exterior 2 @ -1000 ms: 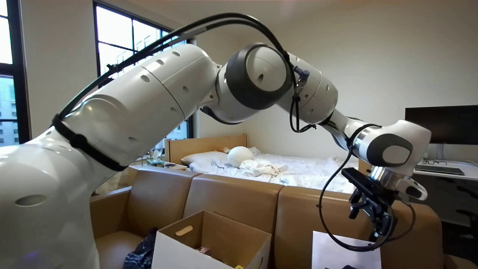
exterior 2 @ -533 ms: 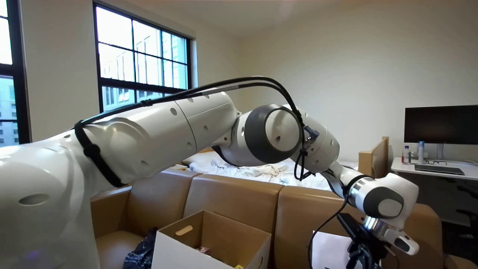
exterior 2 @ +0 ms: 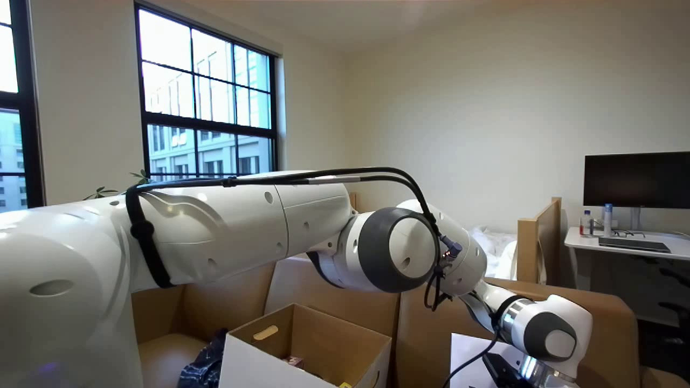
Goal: Put the dark blue cloth in the box
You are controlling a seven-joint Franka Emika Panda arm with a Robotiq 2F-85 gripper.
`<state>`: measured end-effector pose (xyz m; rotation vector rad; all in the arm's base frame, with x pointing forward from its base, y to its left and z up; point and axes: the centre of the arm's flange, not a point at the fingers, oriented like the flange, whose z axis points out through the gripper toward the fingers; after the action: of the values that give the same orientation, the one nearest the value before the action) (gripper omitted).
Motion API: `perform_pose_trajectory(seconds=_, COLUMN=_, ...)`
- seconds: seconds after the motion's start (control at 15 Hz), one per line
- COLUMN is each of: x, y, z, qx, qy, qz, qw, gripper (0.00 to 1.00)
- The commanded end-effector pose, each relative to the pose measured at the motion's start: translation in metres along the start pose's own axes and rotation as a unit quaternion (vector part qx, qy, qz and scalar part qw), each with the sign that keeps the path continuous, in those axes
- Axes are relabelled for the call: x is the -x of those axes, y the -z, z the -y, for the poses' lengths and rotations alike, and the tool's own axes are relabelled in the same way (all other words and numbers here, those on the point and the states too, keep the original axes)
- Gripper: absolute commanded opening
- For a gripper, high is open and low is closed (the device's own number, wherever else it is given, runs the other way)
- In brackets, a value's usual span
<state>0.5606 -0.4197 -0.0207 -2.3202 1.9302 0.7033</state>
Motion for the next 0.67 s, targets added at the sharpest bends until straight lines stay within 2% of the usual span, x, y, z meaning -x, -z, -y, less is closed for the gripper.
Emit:
perform_pose_trajectory(seconds=0.0, x=-0.017, y=0.007, z=0.010, qx=0.016, qy=0.000, qz=0.056, qw=0.9983, gripper=0.71)
perform_pose_trajectory(seconds=0.27, x=-0.013, y=0.030, z=-0.007, qx=0.012, qy=0.039, qz=0.156, qw=0.9869, gripper=0.42)
perform_pose_trajectory(seconds=0.6, x=-0.019, y=0.031, z=-0.030, qx=0.018, qy=0.042, qz=0.231, qw=0.9720, gripper=0.11)
